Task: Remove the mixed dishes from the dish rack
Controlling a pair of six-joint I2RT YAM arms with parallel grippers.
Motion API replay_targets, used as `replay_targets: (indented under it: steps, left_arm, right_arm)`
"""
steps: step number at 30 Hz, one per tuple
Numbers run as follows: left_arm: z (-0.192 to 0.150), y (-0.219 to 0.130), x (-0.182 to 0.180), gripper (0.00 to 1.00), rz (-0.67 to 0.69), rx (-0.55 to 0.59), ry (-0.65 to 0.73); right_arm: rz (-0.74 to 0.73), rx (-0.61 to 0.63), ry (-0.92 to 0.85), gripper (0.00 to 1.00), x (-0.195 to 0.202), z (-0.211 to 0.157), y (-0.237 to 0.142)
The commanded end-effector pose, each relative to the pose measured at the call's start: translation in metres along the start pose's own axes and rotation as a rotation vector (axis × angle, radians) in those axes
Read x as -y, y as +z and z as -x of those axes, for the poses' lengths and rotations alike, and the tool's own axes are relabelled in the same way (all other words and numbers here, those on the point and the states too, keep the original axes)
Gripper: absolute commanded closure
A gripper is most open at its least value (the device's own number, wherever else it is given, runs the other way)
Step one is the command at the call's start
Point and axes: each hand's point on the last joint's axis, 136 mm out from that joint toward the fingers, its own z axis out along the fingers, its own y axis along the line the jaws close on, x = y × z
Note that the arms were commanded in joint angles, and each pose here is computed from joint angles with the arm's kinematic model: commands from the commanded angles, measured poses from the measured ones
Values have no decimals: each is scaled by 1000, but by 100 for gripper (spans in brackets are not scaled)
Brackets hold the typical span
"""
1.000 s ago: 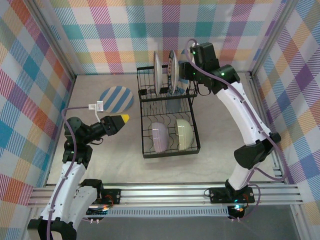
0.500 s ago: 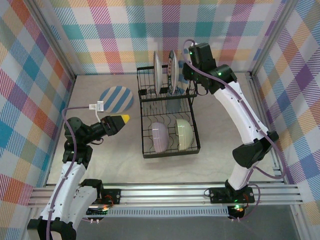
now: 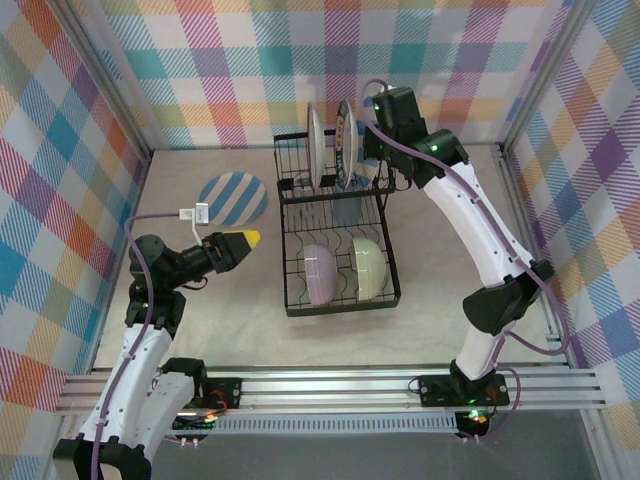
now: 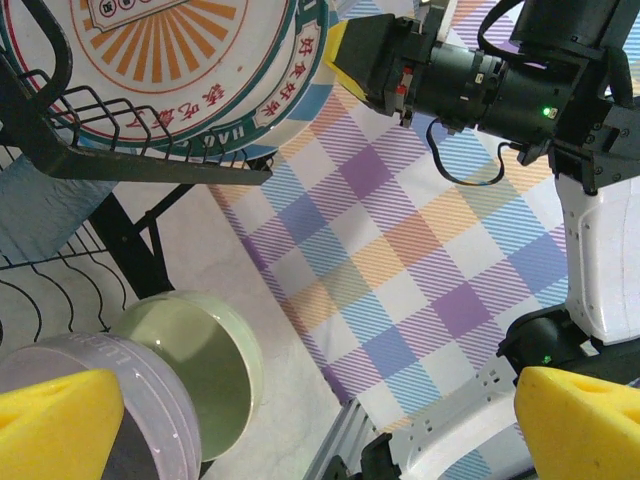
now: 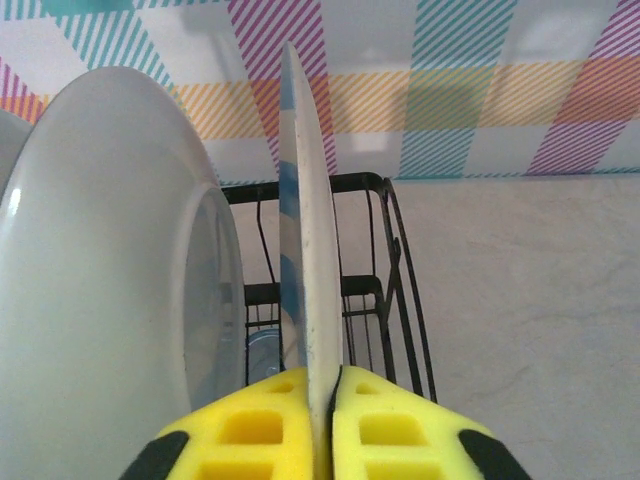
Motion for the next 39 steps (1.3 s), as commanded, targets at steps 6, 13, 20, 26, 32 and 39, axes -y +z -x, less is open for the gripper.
replay_targets:
  steps: [6, 13, 20, 26, 32, 39]
  left_arm:
    - [-4, 0, 10, 0, -29, -12, 47]
    - [-5, 0, 11, 0, -30, -14, 50]
    - [-5, 0, 10, 0, -25, -15, 48]
    - [-6, 0, 10, 0, -25, -15, 47]
    - [-6, 0, 9, 0, -23, -16, 44]
    - [-6, 0, 10, 0, -23, -16, 45]
  right_arm:
    - [-17, 66, 35, 100, 0, 17, -9]
    - [-56, 130, 31, 100, 9, 33, -19]
    - [-80, 183, 23, 100, 16, 45, -31]
    - [-99, 214, 13, 100, 21, 53, -39]
    - [-128, 236, -2, 100, 29, 58, -45]
    - [-158, 261, 9, 100, 47, 65, -54]
